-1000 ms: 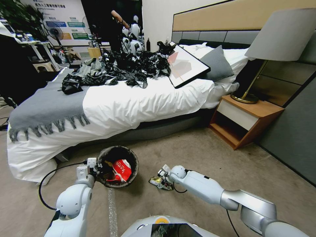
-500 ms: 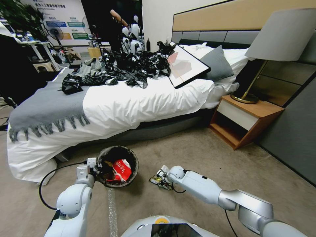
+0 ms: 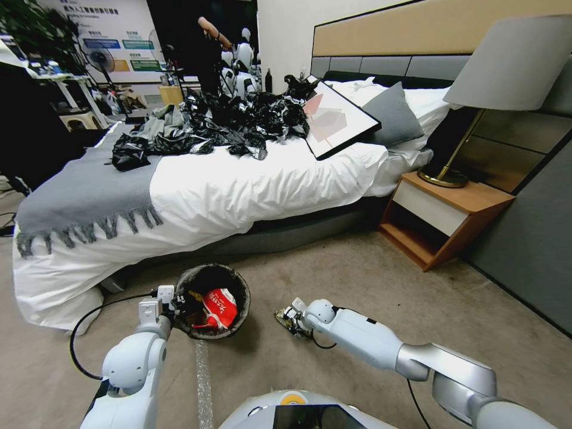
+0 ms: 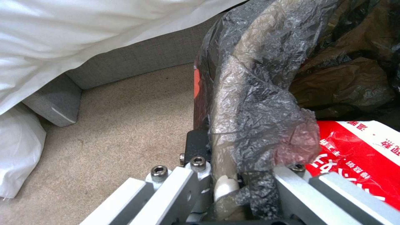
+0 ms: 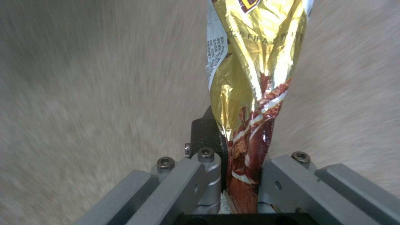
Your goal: Pick up the trash bin, then pick up the garbage from the floor and place it into the trash bin.
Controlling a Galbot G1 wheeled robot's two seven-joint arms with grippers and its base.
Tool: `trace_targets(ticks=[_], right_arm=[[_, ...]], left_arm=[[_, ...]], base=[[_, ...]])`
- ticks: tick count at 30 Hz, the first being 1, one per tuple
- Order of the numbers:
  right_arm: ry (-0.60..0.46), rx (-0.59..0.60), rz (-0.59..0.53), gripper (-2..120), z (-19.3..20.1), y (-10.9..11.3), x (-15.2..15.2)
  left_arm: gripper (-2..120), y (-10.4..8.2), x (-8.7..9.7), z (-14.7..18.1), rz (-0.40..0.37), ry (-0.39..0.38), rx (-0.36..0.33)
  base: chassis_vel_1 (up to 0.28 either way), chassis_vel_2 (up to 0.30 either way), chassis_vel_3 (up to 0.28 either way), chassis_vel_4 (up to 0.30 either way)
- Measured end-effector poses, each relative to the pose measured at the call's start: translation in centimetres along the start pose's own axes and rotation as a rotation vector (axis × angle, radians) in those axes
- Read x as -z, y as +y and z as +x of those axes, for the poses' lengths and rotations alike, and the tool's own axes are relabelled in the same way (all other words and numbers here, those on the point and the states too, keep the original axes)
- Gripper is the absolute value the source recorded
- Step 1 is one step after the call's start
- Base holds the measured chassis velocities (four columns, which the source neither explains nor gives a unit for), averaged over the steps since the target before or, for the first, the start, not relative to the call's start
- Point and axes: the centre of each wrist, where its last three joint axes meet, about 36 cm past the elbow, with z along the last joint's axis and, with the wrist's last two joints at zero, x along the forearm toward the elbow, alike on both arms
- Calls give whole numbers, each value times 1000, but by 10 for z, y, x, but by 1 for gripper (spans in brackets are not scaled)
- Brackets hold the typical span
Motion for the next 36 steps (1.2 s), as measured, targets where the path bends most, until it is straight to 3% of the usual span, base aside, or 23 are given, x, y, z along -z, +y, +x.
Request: trace_targets(ticks=[7, 9, 12, 13, 18, 20, 22, 23, 26, 27, 32, 34, 36], right_arm=[[-115, -50, -70, 0, 52, -24, 13], [-191, -64, -108, 0, 84, -34, 23], [-253, -63, -125, 0, 109, -36, 32], [-324, -60, -137, 0, 138, -36, 43], [-453, -55, -133, 0, 197, -31, 68], [-542, -41, -110, 0, 239, -23, 91], [-562, -35, -104, 0, 249, -21, 97], [-621, -16, -78, 0, 278, -14, 120], [-660, 8, -48, 0, 299, -6, 139], [-692, 35, -10, 0, 314, 5, 159], [-715, 105, 54, 0, 327, 31, 192], [-690, 152, 114, 0, 317, 56, 215], [-678, 166, 131, 0, 311, 65, 221]], left_arm=[[0, 0, 2, 2, -4, -7, -1], [0, 1, 3, 2, -8, -9, -1], [0, 1, 3, 3, -9, -10, -2], [0, 1, 3, 3, -10, -11, -2], [0, 0, 2, 3, -13, -8, -4], [0, -1, 0, 2, -15, -1, -5], [0, -1, 0, 1, -14, 1, -5], [0, -3, -1, 0, -13, 4, -7], [0, -4, -2, -1, -11, 6, -8], [0, -4, -4, -2, -12, 12, -7], [0, -3, -5, -4, -13, 17, -3], [0, -1, -4, -4, -12, 14, 1], [0, -1, -3, -4, -12, 12, 2]], base=[[0, 0, 0, 0], [0, 0, 0, 0], [0, 0, 0, 0], [0, 0, 0, 0], [0, 0, 0, 0], [0, 0, 0, 0], [0, 0, 0, 0], [0, 0, 0, 0], [0, 0, 0, 0], [0, 0, 0, 0], [0, 0, 0, 0], [0, 0, 0, 0], [0, 0, 0, 0]])
